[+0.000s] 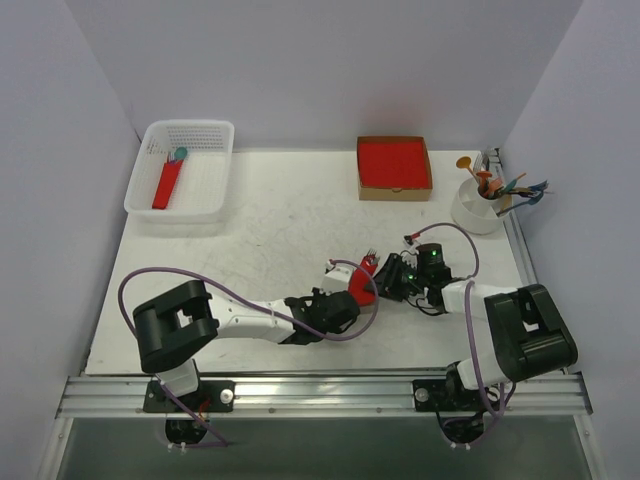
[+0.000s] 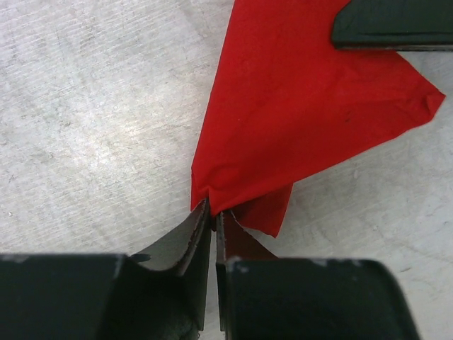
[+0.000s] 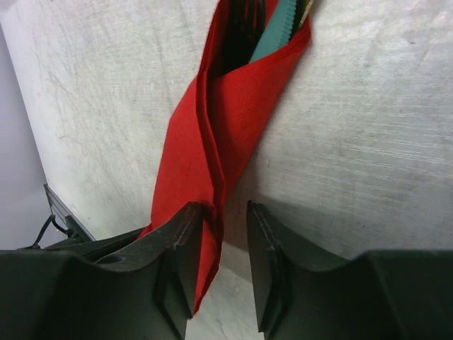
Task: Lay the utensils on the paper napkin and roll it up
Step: Roll the napkin at the center of the board.
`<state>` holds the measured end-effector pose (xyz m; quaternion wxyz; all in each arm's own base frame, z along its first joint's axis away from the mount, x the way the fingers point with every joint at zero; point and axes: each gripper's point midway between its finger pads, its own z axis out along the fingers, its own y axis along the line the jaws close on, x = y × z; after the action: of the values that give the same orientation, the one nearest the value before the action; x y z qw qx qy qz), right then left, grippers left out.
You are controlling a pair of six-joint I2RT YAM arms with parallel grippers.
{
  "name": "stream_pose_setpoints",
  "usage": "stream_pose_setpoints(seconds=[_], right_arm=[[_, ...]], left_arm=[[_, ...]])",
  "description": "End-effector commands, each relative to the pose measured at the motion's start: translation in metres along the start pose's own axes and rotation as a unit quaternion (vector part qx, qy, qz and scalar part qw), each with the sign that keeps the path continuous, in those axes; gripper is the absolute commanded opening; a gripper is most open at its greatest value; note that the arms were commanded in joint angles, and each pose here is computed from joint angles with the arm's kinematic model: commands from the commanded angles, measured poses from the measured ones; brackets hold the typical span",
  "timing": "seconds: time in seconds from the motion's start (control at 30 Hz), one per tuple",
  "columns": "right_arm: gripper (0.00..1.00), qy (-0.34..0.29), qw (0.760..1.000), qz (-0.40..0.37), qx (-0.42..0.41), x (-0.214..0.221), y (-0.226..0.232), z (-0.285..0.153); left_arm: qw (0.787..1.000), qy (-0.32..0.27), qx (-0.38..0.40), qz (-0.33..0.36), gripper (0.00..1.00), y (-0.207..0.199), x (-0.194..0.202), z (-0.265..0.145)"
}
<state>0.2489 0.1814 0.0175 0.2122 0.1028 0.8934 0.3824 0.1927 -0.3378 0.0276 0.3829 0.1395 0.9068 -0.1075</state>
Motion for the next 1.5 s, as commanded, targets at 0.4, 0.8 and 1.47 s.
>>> stream_pose_setpoints(seconds=[0.4, 0.8, 1.47], right_arm=[[0.38, 0.009, 0.999, -0.012, -0.043, -0.002, 0.037, -0.016], [0.0, 0.015, 1.0, -0.003, -0.021, 0.015, 0.027, -0.022], [0.0, 0.012, 1.0, -0.005, 0.025, 0.019, -0.002, -0.011]], left_arm=[[0.999, 0.009, -0.015, 0.046, 0.11, -0.008, 0.003, 0.002], [0.999, 0.011, -0.012, 0.041, 0.12, -0.01, 0.002, 0.002], [0.998, -0.005, 0.066, -0.011, 0.37, -0.012, -0.028, -0.043]])
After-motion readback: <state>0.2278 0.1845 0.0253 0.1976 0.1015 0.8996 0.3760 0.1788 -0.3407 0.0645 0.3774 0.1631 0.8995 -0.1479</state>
